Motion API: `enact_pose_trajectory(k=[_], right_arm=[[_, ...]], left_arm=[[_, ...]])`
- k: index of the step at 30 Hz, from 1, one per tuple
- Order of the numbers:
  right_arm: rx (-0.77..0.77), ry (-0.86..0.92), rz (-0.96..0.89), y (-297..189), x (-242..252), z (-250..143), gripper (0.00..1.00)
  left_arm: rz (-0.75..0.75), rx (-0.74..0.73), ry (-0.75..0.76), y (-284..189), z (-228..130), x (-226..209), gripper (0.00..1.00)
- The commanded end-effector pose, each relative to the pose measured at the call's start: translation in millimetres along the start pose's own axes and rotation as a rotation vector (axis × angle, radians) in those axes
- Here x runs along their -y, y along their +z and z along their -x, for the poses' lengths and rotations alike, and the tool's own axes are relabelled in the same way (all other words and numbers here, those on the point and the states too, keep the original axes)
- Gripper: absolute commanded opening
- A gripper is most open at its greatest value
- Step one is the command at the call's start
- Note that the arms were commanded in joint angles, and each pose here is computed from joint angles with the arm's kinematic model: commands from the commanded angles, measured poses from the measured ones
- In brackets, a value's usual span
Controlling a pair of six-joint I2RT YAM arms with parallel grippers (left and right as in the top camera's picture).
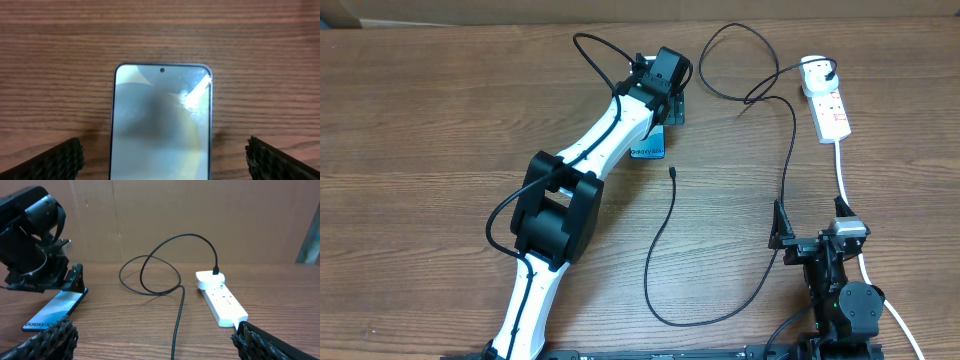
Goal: Plug charger to phone and switch on socket
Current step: 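Close the left gripper on the phone's top edge and grip it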
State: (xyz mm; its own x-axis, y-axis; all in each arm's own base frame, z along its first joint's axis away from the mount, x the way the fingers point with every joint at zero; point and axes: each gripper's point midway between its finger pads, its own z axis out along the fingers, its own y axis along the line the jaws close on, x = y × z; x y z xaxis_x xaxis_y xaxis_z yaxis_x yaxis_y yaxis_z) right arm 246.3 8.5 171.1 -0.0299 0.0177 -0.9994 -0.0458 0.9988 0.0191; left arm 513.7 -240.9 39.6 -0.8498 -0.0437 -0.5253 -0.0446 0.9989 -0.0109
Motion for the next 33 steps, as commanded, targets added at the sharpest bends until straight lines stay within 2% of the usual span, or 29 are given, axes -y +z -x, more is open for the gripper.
enact_pose_trajectory(k=[1, 8, 18, 33], right_arm=[[0.003, -0.002, -0.003, 0, 1, -2, 1.0], [0.003, -0.002, -0.003, 0, 1, -2, 1.0], [0.003, -0.002, -0.003, 0, 1, -2, 1.0], [0.003, -0.002, -0.003, 0, 1, -2, 1.0]], left_arm=[[0.032, -0.016, 0.019, 13, -11, -9, 1.0], [0.037, -0.014, 0.013, 15, -10, -12, 1.0], [0.021, -0.063, 0.023, 45, -32, -7, 1.0], [0.038, -0.094, 0.032, 45, -40, -11, 1.0]])
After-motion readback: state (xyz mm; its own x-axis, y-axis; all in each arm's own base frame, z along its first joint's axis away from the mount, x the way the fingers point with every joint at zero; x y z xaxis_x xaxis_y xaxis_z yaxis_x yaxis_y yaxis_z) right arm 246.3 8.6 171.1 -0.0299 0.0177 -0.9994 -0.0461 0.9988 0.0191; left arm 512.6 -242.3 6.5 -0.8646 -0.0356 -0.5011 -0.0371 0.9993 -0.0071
